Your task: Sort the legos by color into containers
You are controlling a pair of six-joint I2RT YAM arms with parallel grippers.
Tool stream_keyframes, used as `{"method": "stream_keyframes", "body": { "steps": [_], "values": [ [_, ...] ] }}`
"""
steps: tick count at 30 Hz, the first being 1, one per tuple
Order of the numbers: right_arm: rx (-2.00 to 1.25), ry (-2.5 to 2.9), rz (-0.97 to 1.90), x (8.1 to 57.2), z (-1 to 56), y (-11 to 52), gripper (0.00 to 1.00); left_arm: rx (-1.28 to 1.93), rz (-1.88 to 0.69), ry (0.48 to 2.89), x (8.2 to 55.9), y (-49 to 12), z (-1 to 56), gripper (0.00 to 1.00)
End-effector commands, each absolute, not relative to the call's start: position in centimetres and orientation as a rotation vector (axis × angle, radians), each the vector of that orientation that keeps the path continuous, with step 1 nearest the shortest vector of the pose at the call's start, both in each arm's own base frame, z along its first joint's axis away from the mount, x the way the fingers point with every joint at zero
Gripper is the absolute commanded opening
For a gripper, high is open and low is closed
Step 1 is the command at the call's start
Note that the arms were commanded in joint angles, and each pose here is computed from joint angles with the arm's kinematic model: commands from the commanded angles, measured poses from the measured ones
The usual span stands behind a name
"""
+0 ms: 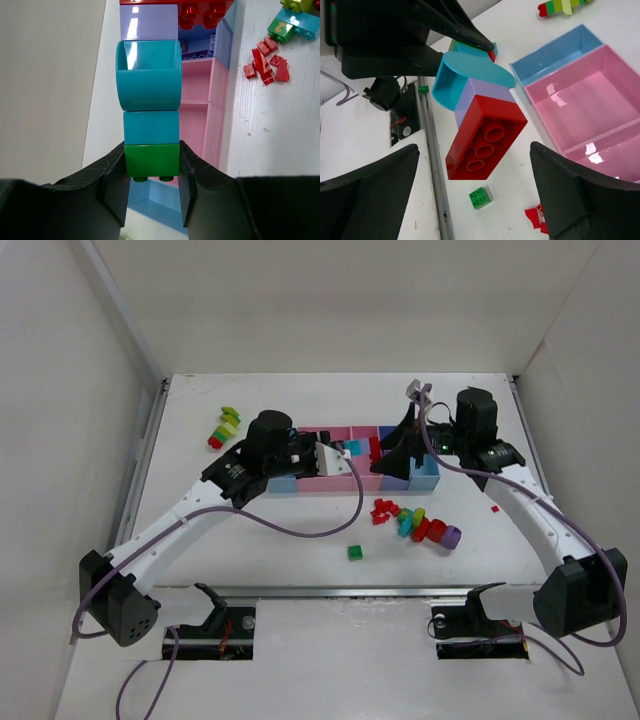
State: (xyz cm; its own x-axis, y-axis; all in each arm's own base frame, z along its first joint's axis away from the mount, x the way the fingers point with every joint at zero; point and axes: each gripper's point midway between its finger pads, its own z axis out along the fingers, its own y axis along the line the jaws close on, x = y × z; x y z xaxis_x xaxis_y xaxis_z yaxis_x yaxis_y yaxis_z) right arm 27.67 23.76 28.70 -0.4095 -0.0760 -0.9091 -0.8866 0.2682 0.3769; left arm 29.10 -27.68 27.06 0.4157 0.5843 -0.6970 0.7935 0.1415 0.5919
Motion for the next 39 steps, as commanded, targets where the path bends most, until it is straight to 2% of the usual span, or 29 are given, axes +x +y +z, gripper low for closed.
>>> {"method": "stream_keyframes", "body": {
  "steps": [1, 5, 6, 12, 13, 15, 16, 17, 24, 30, 34, 39],
  "values": [
    [-0.954, 1.589, 1.238, 27.7, 31.6, 24.1, 0.95, 1.515, -0.230, 1.168, 28.3, -27.9, 29.5, 0.00],
    [-0.951, 1.612, 1.273, 27.9, 31.0, 24.3, 0.76, 1.502, -0.225, 1.151, 28.4, -27.9, 29.9, 0.00],
    [-0.948, 1.621, 1.277, 28.0, 30.7, 24.4, 0.67, 1.502, -0.225, 1.151, 28.4, -27.9, 29.9, 0.00],
    [-0.955, 1.615, 1.271, 28.1, 30.7, 24.4, 0.45, 1.481, -0.233, 1.151, 28.2, -27.8, 30.4, 0.00],
    [-0.955, 1.615, 1.271, 28.1, 30.7, 24.4, 0.35, 1.481, -0.233, 1.151, 28.2, -27.8, 30.4, 0.00],
    [-0.946, 1.619, 1.265, 28.1, 30.5, 24.1, 0.21, 1.494, -0.238, 1.168, 28.1, -27.7, 29.9, 0.00],
    [-0.946, 1.619, 1.265, 28.1, 30.5, 24.1, 0.05, 1.490, -0.230, 1.173, 28.2, -27.6, 29.9, 0.00],
    [-0.927, 1.628, 1.262, 28.4, 30.6, 23.7, 0.00, 1.499, -0.226, 1.194, 28.2, -27.4, 29.2, 0.00],
    [-0.837, 1.656, 1.206, 28.5, 30.1, 20.7, 0.00, 1.529, -0.161, 1.276, 28.3, -25.8, 25.7, 0.00],
    [-0.793, 1.680, 1.170, 29.3, 29.6, 19.9, 0.00, 1.484, -0.144, 1.364, 28.6, -24.9, 24.9, 0.00],
    [-0.576, 1.797, 1.036, 33.3, 28.8, 18.6, 0.00, 1.332, -0.128, 1.491, 29.6, -24.0, 25.1, 0.00],
    [-0.089, 1.957, 0.711, 39.4, 26.0, 15.8, 0.00, 1.095, -0.168, 1.734, 30.9, -21.6, 23.4, 0.00]
  ]
}}
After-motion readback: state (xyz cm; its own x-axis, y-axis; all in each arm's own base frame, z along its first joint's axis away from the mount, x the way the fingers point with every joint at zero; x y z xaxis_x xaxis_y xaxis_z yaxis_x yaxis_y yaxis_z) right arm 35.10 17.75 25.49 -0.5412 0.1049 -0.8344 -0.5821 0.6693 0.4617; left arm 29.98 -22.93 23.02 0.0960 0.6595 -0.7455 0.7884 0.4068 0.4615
